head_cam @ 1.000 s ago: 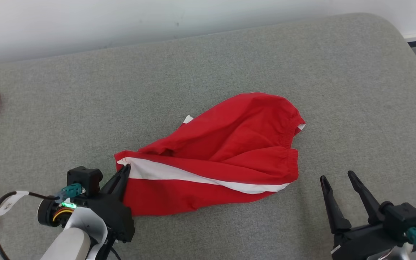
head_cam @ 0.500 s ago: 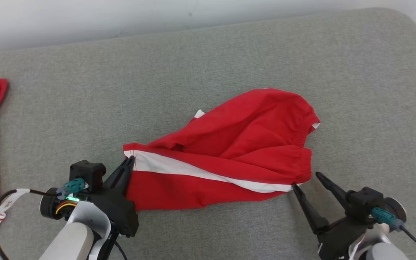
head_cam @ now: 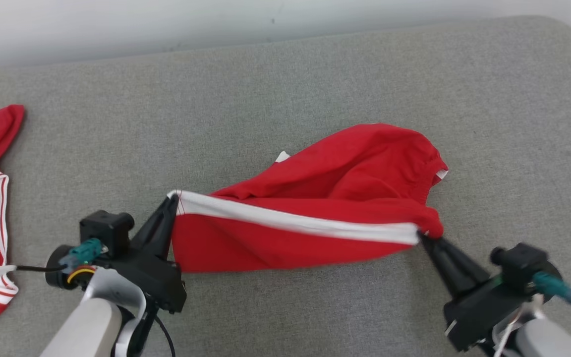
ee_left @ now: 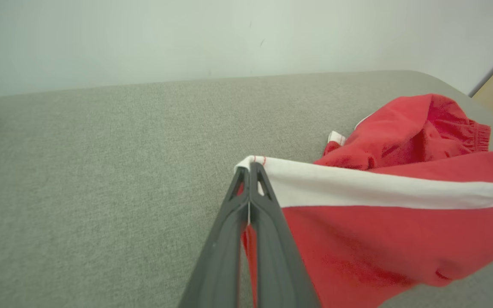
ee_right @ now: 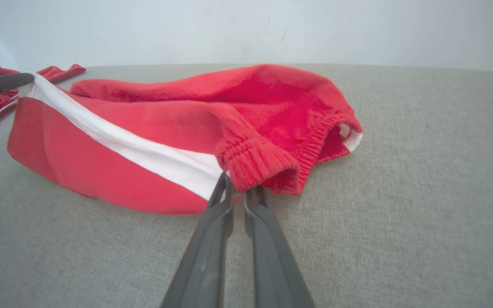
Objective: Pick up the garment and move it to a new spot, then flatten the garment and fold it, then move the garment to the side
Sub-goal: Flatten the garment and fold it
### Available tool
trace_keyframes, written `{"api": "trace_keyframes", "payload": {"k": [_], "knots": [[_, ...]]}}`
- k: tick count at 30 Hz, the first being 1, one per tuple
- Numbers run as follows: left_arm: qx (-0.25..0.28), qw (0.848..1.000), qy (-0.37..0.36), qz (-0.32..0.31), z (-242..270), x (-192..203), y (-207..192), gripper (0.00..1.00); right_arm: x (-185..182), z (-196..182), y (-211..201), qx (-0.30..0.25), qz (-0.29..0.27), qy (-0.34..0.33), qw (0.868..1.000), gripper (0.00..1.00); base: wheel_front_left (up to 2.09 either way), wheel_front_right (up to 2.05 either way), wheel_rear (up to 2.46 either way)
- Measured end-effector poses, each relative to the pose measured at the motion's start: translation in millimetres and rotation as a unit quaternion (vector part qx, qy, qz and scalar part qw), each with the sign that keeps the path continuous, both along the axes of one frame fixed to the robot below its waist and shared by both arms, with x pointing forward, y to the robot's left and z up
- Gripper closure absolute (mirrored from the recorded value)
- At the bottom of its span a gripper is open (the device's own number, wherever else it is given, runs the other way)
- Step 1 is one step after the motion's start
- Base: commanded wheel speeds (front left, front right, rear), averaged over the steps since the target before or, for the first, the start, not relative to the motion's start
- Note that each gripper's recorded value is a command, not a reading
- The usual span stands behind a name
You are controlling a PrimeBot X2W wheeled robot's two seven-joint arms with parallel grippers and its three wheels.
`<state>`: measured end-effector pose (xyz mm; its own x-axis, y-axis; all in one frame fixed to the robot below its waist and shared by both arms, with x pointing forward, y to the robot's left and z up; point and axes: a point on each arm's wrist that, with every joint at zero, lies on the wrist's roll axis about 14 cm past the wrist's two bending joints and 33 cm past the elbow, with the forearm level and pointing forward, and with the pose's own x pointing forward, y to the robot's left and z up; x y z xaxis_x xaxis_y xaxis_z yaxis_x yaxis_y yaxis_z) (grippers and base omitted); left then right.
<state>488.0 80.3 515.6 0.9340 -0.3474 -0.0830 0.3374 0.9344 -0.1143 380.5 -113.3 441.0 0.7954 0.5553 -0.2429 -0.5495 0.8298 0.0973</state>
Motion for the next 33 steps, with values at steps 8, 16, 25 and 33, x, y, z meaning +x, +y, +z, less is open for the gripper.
{"api": "trace_keyframes", "payload": {"k": [8,16,25,33], "knots": [[-0.029,0.994,-0.110,0.000,82,-4,1,1.00,17,97,-3,0.117,-0.025,-0.098,0.988,1.00,0.00,0.00,0.00],[-0.055,0.969,-0.241,-0.001,179,-26,0,1.00,30,198,-9,0.179,-0.028,-0.231,0.956,1.00,0.00,0.00,0.00],[-0.061,0.920,-0.387,0.006,275,-61,6,1.00,30,269,-4,0.206,-0.008,-0.311,0.928,1.00,0.00,0.00,0.00],[-0.062,0.897,-0.437,-0.001,308,-85,2,1.00,27,287,3,0.214,0.006,-0.322,0.922,1.00,0.00,0.00,0.00]]}}
